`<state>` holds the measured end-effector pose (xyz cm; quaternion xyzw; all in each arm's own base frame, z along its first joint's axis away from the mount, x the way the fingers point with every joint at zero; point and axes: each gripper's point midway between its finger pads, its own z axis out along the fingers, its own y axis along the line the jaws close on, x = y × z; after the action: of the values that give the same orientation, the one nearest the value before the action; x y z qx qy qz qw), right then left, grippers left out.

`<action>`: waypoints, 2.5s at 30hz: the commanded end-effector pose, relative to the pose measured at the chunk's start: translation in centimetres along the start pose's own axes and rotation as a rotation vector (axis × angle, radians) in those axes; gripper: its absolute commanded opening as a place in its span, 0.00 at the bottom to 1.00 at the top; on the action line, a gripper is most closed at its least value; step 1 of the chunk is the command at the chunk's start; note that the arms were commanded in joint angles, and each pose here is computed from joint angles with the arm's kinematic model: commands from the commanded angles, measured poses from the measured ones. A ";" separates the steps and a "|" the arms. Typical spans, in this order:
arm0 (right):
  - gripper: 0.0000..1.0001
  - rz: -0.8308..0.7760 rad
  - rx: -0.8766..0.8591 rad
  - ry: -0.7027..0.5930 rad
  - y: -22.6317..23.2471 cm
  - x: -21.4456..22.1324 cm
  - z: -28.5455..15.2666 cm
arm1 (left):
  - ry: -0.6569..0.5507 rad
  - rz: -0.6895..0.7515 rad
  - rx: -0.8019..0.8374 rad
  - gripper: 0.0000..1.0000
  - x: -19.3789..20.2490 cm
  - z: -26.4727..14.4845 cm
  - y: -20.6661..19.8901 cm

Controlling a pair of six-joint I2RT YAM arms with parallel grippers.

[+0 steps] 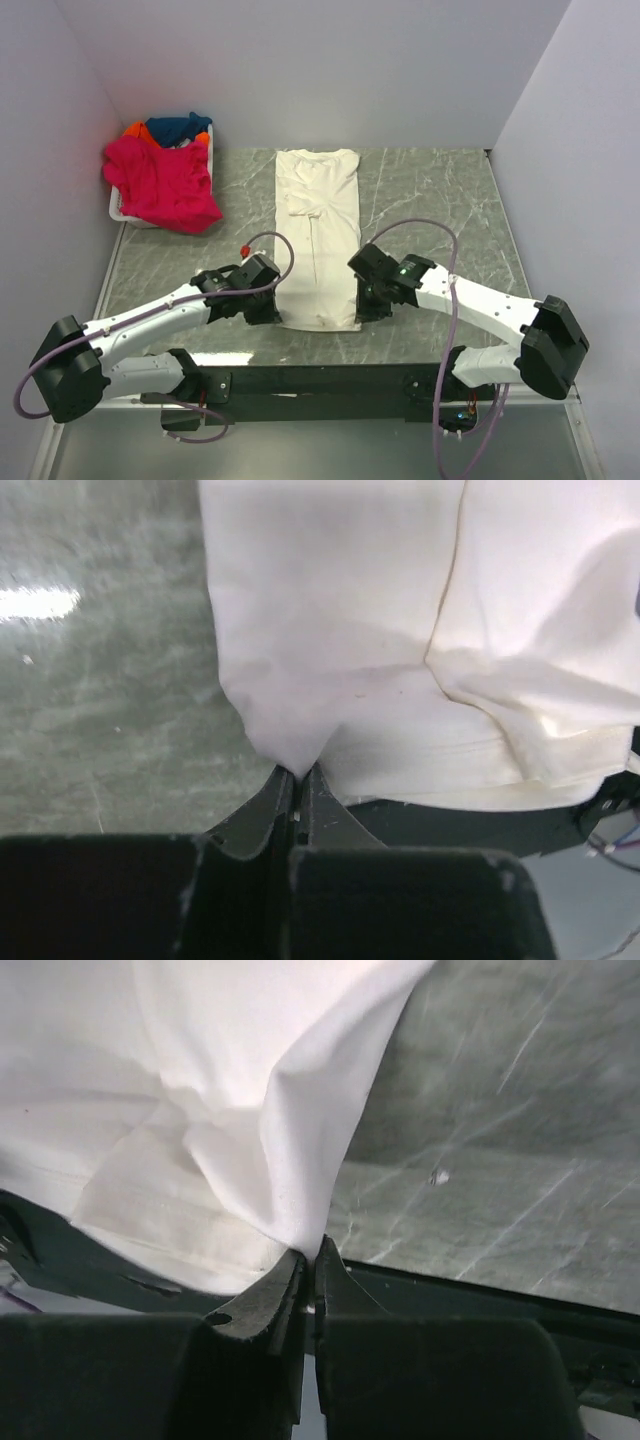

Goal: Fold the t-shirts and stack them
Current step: Fold the tshirt

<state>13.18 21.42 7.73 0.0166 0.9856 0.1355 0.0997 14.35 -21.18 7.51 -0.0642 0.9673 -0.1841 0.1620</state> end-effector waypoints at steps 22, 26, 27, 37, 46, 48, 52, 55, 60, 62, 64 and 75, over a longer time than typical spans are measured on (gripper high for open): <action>0.00 -0.009 0.104 -0.240 0.3 -20.3 2.2 | -0.333 0.012 0.022 0.00 -20.4 4.1 0.4; 0.00 -0.004 0.118 -0.234 -0.3 -22.2 3.2 | -0.360 0.067 0.078 0.00 -24.0 4.6 -1.1; 0.00 -0.003 0.127 -0.222 -0.5 -22.4 3.7 | -0.321 0.075 0.074 0.00 -24.0 5.8 -0.8; 0.00 0.013 0.135 -0.223 -0.8 -26.2 4.8 | -0.276 0.103 0.030 0.00 -27.2 8.7 0.3; 0.32 0.052 0.075 -0.211 -0.3 -28.8 5.3 | -0.273 0.060 0.013 0.51 -28.7 9.4 0.9; 0.50 0.051 0.019 -0.234 0.8 -29.7 4.1 | -0.304 0.045 0.006 0.65 -29.9 8.5 0.7; 0.56 0.034 -0.023 -0.270 1.6 -30.0 2.2 | -0.343 0.037 0.023 0.77 -30.2 6.6 0.2; 0.56 0.030 -0.026 -0.256 0.9 -28.2 2.0 | -0.331 0.038 0.038 0.77 -28.2 5.8 0.6; 0.56 0.030 -0.051 -0.219 -0.5 -23.8 2.6 | -0.296 0.022 0.085 0.77 -24.3 4.8 1.2; 0.55 0.034 -0.070 -0.228 -0.6 -22.9 2.2 | -0.276 0.016 0.093 0.76 -22.4 4.6 1.6; 0.54 0.032 -0.078 -0.214 -0.8 -21.7 2.7 | -0.259 0.002 0.098 0.76 -20.9 4.8 1.9; 0.53 -0.043 -0.121 -0.206 3.1 -22.0 3.1 | -0.160 -0.041 0.090 0.75 -15.0 7.0 1.7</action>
<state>33.20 21.84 7.85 0.0164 0.9715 0.1642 0.1702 30.62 -18.29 4.24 -0.0784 0.9499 -0.2026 0.2246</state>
